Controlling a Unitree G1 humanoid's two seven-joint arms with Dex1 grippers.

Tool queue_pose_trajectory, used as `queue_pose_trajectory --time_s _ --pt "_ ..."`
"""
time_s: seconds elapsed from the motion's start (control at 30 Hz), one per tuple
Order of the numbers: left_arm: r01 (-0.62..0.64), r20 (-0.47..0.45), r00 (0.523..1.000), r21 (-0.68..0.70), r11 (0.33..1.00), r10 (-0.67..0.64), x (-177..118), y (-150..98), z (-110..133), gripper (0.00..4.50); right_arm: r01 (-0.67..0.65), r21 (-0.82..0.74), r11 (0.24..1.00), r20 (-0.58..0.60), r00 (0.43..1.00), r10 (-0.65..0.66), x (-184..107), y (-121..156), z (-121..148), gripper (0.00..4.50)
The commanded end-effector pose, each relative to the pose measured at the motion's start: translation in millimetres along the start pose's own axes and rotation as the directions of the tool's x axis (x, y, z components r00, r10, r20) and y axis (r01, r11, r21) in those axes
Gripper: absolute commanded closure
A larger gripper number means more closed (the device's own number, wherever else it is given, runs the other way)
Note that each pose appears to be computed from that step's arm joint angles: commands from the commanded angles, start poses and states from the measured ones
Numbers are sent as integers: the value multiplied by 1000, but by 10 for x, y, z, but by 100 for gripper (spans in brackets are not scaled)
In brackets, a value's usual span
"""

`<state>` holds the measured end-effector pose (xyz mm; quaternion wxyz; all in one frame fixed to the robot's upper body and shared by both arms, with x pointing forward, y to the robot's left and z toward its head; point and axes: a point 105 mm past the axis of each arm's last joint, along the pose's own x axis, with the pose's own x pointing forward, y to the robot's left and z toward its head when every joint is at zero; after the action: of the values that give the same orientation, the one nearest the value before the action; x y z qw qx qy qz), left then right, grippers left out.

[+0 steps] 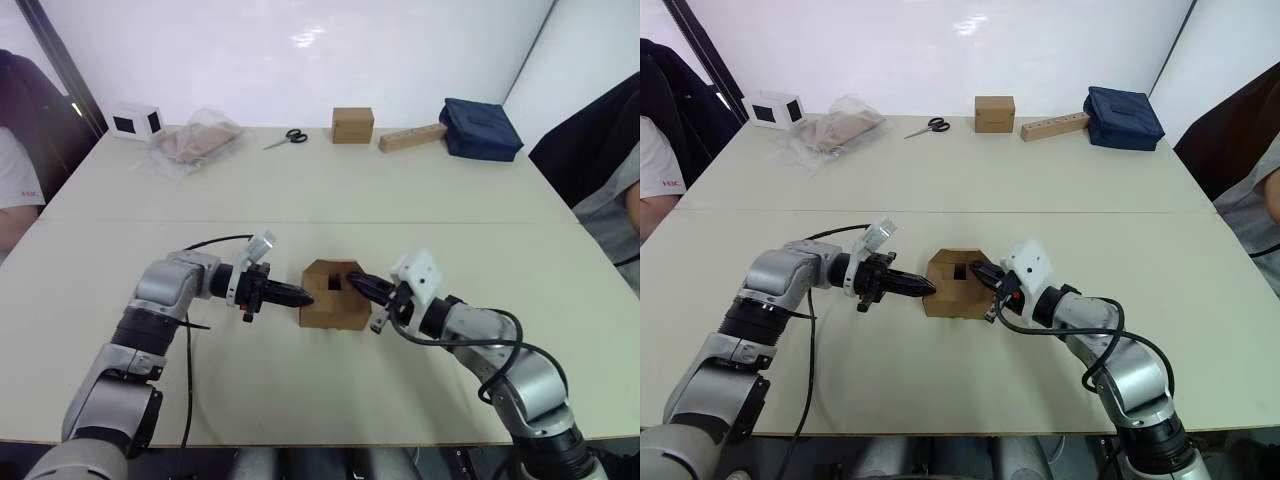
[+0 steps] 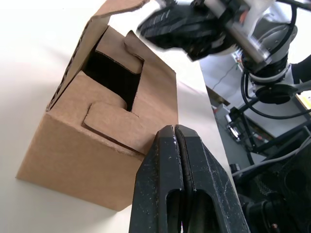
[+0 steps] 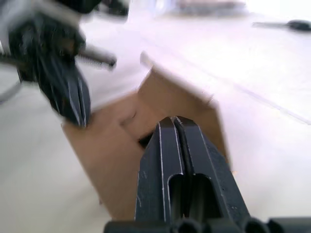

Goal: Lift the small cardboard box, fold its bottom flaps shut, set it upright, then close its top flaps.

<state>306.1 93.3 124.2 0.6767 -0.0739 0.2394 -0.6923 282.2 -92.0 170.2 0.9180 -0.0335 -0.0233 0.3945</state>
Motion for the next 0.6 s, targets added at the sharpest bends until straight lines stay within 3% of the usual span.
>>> queue_pose_trajectory --time_s 0.03,0.33,0.47,0.6 --pt "-17 -3 1000 14 1000 17 29 27 0 448 14 -24 1000 142 990 -11 -28 -41 454 450" --pt "-33 6 999 21 999 33 34 72 -16 448 -51 -15 999 -45 998 50 460 -190 68 450" --pt "-35 5 999 19 999 35 47 67 -39 448 -102 27 994 -77 992 103 575 -81 -77 450" --pt "-51 8 999 24 998 51 50 82 -65 448 -164 27 986 -117 979 166 511 82 -193 450"
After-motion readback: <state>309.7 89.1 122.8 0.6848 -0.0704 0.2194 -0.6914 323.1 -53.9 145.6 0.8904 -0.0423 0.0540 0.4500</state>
